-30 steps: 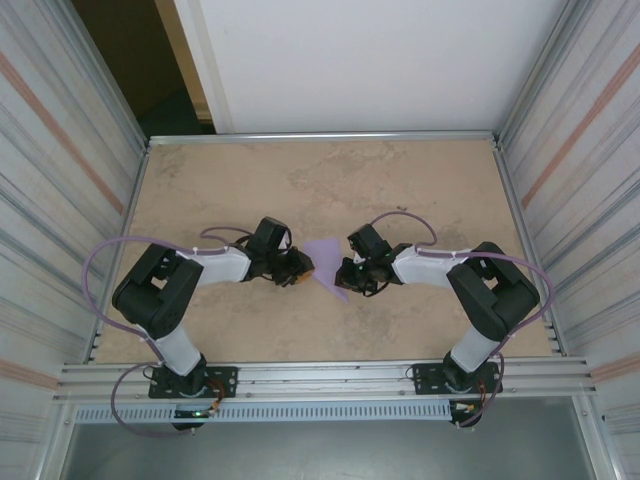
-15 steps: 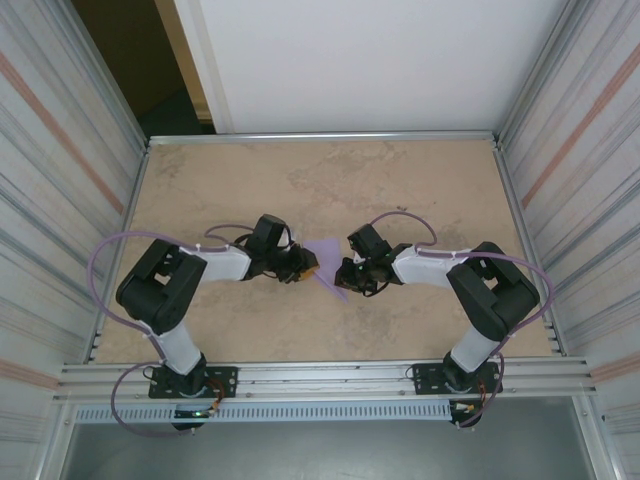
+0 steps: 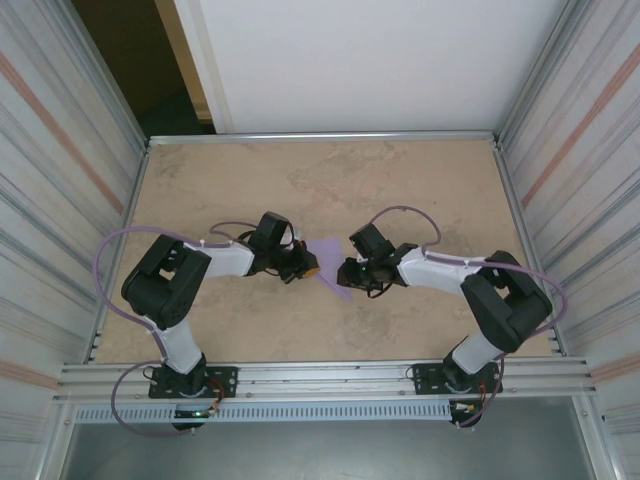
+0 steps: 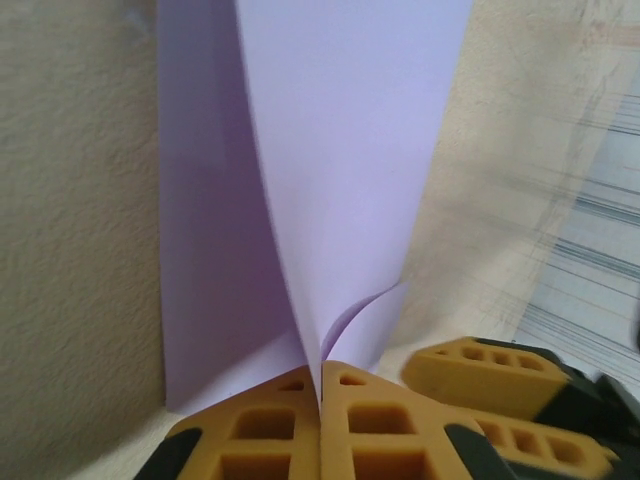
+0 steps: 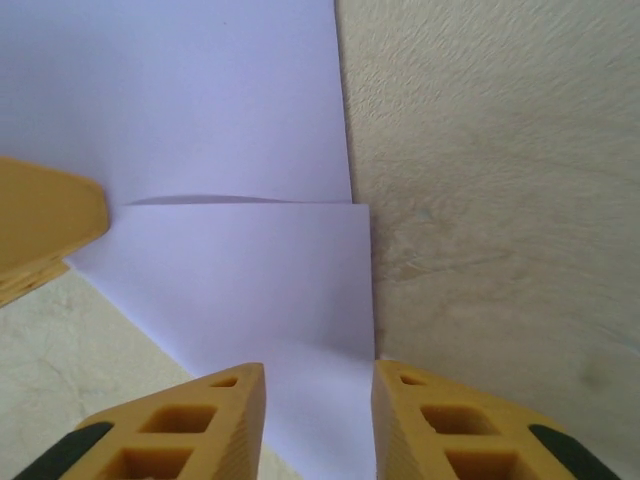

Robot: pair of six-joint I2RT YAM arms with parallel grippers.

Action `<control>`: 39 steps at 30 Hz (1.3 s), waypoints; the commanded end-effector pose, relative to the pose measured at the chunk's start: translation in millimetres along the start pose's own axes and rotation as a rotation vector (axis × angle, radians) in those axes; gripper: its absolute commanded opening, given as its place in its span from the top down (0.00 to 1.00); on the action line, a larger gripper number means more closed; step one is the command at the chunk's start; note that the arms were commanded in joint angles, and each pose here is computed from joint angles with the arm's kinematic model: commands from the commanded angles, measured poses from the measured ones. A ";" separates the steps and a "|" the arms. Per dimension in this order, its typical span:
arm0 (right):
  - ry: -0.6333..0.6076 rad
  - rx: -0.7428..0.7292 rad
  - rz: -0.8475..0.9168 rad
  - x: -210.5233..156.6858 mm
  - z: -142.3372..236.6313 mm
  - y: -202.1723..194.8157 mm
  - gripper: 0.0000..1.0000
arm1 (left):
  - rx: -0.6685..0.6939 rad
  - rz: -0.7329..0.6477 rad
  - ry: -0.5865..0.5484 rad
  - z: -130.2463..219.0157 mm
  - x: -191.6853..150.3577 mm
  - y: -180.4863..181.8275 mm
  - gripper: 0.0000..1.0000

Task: Fold a paper plane with a square sheet of paper (pick it up from the middle)
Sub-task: Fourth fold the wing at the center of the table.

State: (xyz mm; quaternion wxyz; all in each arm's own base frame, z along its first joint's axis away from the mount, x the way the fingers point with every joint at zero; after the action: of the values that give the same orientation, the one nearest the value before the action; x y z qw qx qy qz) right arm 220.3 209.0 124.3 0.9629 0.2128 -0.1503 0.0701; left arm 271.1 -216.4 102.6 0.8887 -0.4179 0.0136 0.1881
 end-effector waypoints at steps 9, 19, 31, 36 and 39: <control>-0.126 -0.294 0.332 -11.0 17.5 42.5 0.65 | 0.031 0.028 -0.063 14.9 -3.2 -24.6 0.96; -0.109 -0.382 0.403 -16.4 -11.4 61.7 0.66 | 0.054 0.051 -0.052 12.8 -3.6 -25.1 0.96; -0.084 -0.414 0.440 -17.4 -24.9 63.4 0.70 | 0.060 0.053 -0.046 14.0 -4.7 -26.0 0.95; -0.085 -0.429 0.472 -20.3 -24.2 65.5 0.64 | 0.068 0.055 -0.046 14.4 -4.7 -26.1 0.95; -0.099 -0.436 0.475 -21.0 -19.8 65.3 0.64 | 0.076 0.053 -0.045 14.5 -4.1 -26.4 0.95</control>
State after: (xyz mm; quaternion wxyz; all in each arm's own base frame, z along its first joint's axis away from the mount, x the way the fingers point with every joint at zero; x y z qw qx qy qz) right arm 192.6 274.6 117.5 0.9407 -0.0174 -0.2403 0.2387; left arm 272.4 -220.5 121.4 0.8977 -0.3795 0.0195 0.2230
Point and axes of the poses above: each hand's point on the last joint's axis, 136 mm out from that joint toward the fingers, its own z axis back along the fingers, its own y axis along the line the jaws close on, x = y × z, the point moved 10 cm from there along z, back along the fingers, and after that the axes turned 9 degrees about z, right-handed, at the moved point
